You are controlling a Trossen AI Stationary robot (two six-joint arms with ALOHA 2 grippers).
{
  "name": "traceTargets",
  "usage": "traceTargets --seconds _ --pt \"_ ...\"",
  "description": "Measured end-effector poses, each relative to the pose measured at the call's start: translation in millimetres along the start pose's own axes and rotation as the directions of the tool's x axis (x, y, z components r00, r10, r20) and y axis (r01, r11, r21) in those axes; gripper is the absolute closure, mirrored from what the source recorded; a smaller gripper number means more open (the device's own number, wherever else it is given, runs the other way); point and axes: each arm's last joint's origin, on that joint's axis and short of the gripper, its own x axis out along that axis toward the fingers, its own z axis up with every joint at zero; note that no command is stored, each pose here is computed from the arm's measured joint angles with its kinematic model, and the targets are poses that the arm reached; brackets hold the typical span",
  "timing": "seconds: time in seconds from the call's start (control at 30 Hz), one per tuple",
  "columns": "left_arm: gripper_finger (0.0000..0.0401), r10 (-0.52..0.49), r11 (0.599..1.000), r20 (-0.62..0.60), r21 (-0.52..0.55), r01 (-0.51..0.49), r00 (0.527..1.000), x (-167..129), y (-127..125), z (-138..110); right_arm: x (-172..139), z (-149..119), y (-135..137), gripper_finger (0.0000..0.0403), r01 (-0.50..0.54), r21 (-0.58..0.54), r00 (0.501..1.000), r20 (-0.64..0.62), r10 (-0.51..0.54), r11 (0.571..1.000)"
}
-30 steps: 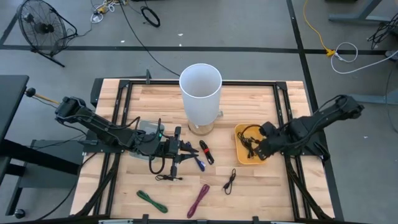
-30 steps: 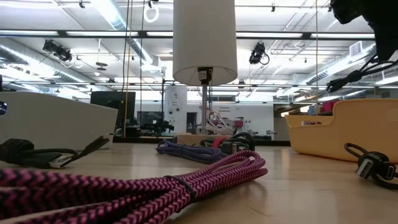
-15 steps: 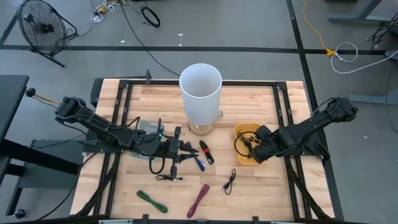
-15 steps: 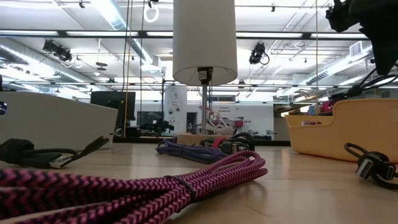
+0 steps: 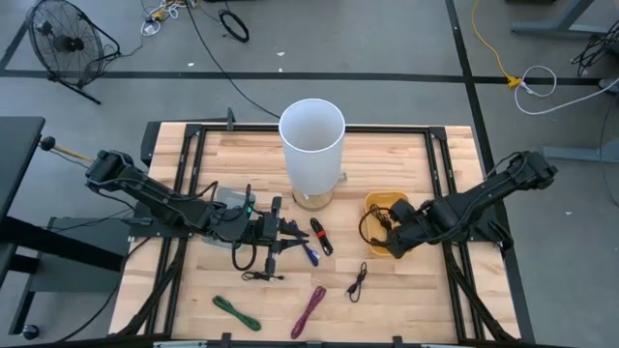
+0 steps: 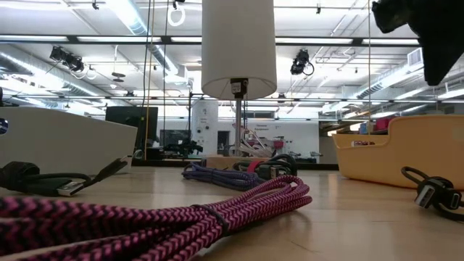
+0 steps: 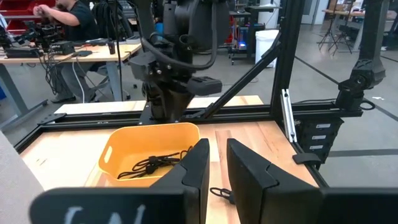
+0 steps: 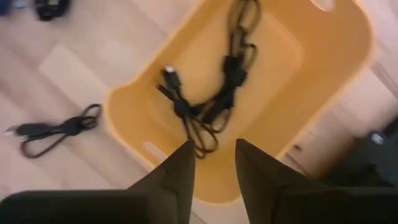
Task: Pick & Place USB Port
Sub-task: Put the black USB charger into the yellow bin
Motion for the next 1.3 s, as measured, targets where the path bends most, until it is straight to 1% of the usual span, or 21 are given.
traceTargets --seconds 0.1,0.17,0.27,0.33,0.4,0.47,0.53,0.6,0.63,0.67,0.73,0.8,0.87,0.97,1.0,1.07,1.2,1.3 --pt "0.0341 0.000 1.000 0.000 0.000 0.000 1.000 0 0 0 0 1 7 0.0279 -0.076 -0.038 0.997 -0.004 0.076 0.996" --pt "0.0341 0.000 1.000 0.000 0.000 0.000 1.000 0 0 0 -1 3 13 0.0279 -0.147 -0.056 0.989 -0.012 0.147 0.988" --pt "0.0341 0.000 1.000 0.000 0.000 0.000 1.000 0 0 0 -4 5 25 0.0280 -0.280 -0.077 0.960 -0.017 0.280 0.957" --pt "0.0341 0.000 1.000 0.000 0.001 0.000 1.000 0 0 0 -7 4 36 0.0282 -0.378 -0.114 0.925 -0.001 0.380 0.919" --pt "0.0341 0.000 1.000 0.000 0.000 0.000 1.000 0 0 0 -11 3 48 0.0284 -0.466 -0.167 0.879 0.024 0.476 0.869" --pt "0.0341 0.000 1.000 -0.001 0.001 0.000 1.000 0 0 0 -13 -1 62 0.0284 -0.532 -0.221 0.832 0.040 0.553 0.817" --pt "0.0341 0.000 1.000 -0.001 0.001 0.000 1.000 0 0 0 -12 -6 76 0.0284 -0.570 -0.268 0.793 0.066 0.605 0.777" --pt "0.0341 0.000 1.000 -0.001 0.001 0.000 1.000 0 0 0 -6 -11 88 0.0284 -0.572 -0.300 0.779 0.090 0.620 0.763" --pt "0.0341 0.000 1.000 -0.001 0.001 0.000 1.000 0 0 0 -1 -13 94 0.0284 -0.564 -0.315 0.782 0.095 0.616 0.764" --pt "0.0341 0.000 1.000 -0.001 0.001 0.000 1.000 0 0 0 6 -14 98 0.0284 -0.545 -0.321 0.793 0.103 0.600 0.775" --pt "0.0341 0.000 1.000 -0.001 0.001 0.000 1.000 0 0 0 20 -12 104 0.0284 -0.504 -0.299 0.821 0.125 0.557 0.810" --pt "0.0341 0.000 1.000 -0.001 0.001 0.000 1.000 0 0 0 35 -5 109 0.0284 -0.469 -0.285 0.847 0.125 0.517 0.836" --pt "0.0341 0.000 1.000 -0.001 0.001 0.000 1.000 0 0 0 50 5 113 0.0284 -0.462 -0.281 0.857 0.101 0.505 0.841" --pt "0.0341 0.000 1.000 0.000 0.001 0.000 1.000 0 0 0 65 25 120 0.0284 -0.496 -0.289 0.838 0.088 0.539 0.819" --pt "0.0341 0.000 1.000 0.000 0.001 0.000 1.000 0 0 0 70 31 119 0.0284 -0.499 -0.301 0.837 0.077 0.542 0.813" --pt "0.0341 0.000 1.000 0.000 0.001 0.000 1.000 0 0 0 80 44 116 0.0284 -0.483 -0.310 0.849 0.060 0.524 0.819" --pt "0.0341 0.001 1.000 -0.003 0.001 -0.001 1.000 0 0 0 91 66 102 0.0284 -0.427 -0.275 0.884 0.073 0.461 0.862" --pt "0.0341 0.003 1.000 -0.004 0.002 -0.003 1.000 0 0 0 93 78 96 0.0284 -0.414 -0.262 0.886 0.105 0.452 0.872"
